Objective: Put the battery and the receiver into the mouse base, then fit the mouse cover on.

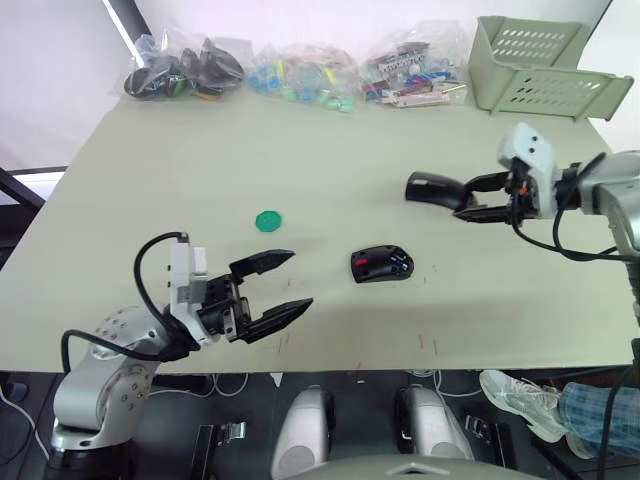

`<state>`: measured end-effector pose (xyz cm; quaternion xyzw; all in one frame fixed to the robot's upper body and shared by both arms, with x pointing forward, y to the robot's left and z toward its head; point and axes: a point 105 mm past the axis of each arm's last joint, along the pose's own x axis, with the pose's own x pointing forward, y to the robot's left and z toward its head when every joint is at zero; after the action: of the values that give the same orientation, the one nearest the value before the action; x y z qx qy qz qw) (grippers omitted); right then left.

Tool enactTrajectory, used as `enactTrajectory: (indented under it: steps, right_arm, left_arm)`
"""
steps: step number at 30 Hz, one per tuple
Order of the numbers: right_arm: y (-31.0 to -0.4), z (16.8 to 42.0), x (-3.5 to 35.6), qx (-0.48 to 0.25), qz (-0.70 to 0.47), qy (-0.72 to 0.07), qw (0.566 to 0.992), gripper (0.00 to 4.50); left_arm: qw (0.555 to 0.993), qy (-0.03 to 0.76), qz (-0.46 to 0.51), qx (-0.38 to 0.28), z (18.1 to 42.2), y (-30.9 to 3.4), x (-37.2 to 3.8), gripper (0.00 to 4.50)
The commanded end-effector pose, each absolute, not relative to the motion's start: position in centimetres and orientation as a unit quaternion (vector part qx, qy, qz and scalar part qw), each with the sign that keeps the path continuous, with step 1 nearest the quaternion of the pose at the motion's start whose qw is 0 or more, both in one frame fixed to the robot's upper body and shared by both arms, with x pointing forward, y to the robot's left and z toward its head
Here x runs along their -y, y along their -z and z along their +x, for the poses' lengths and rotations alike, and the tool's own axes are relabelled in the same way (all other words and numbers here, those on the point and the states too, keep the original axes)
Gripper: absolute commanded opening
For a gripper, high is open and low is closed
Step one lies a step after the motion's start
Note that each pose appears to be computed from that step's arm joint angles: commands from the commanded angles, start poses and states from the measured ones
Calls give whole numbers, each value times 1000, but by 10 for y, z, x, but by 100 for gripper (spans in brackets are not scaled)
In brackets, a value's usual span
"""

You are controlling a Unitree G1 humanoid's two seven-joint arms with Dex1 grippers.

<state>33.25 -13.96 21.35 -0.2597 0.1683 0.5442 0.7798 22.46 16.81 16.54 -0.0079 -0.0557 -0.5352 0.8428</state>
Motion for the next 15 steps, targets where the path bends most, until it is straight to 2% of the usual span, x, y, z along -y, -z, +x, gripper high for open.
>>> enactTrajectory:
  steps: [1,8,15]
  right_arm:
    - [-229,315,115,-156,-300,-588,735,282]
    - [-210,311,78,-178,-344,-627,676,282]
    - [-188,323,72,-193,-368,-624,662,282]
  left_arm:
    - [848,524,-11,73,221,-170,-185,450]
    - [852,521,-20,53,211,-162,-207,450]
    - [863,502,-26,44,204,-157,-218,450]
